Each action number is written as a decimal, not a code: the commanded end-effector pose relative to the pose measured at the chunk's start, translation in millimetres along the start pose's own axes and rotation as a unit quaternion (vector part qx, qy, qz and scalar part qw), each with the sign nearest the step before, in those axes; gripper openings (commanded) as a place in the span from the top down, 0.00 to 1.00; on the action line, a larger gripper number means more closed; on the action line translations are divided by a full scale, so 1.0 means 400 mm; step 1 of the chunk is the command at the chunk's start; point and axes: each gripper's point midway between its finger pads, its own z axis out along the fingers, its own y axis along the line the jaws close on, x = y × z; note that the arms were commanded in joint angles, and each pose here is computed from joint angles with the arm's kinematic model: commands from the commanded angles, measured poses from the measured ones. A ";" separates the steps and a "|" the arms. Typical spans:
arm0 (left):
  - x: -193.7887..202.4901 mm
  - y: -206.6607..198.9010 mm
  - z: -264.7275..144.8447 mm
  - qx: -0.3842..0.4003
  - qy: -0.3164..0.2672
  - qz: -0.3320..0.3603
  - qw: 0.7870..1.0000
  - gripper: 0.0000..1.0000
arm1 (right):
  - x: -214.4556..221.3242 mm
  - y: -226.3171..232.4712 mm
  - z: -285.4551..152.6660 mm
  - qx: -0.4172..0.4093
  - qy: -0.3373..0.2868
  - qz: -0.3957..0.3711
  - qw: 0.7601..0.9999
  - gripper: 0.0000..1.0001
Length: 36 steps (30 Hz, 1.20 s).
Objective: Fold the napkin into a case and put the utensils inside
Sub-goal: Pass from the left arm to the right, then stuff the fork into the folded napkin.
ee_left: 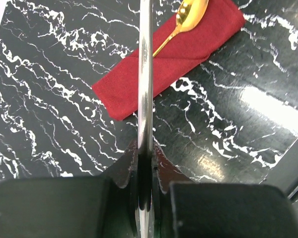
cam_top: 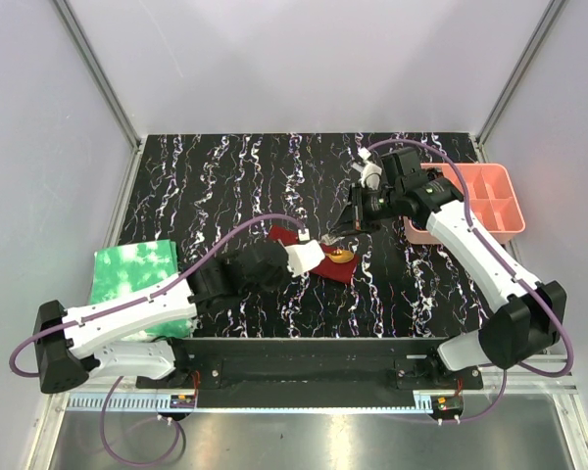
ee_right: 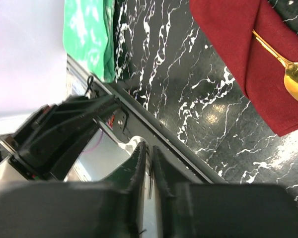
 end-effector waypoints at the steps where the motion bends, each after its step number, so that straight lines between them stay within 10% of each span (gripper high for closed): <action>1: -0.046 0.041 -0.019 -0.036 -0.037 0.008 0.999 1.00 | 0.033 0.017 0.003 -0.043 0.030 -0.007 0.999 0.98; 6: -0.056 0.054 -0.013 -0.055 -0.034 -0.015 0.998 0.93 | 0.067 -0.012 0.003 -0.032 0.034 0.000 0.999 1.00; 10: -0.049 0.120 0.001 -0.082 -0.016 -0.131 0.988 0.22 | 0.040 -0.085 -0.035 0.022 -0.052 0.079 0.995 1.00; 12: -0.057 0.132 0.007 -0.062 -0.027 -0.223 0.972 0.17 | 0.038 -0.170 -0.037 0.081 -0.103 0.117 0.984 1.00; 15: -0.064 0.135 0.029 0.017 -0.053 -0.353 0.934 0.28 | 0.048 -0.258 -0.060 0.150 -0.179 0.167 0.958 1.00; 22: -0.014 0.177 0.178 0.127 -0.027 -0.555 0.822 0.97 | 0.047 -0.349 -0.083 0.189 -0.286 0.200 0.918 1.00; 26: 0.005 0.188 0.250 0.161 -0.016 -0.618 0.770 1.00 | 0.035 -0.381 -0.088 0.207 -0.311 0.193 0.907 1.00; 36: 0.159 0.227 0.373 0.103 0.049 -0.660 0.743 1.00 | 0.048 -0.413 -0.063 0.213 -0.295 0.176 0.915 1.00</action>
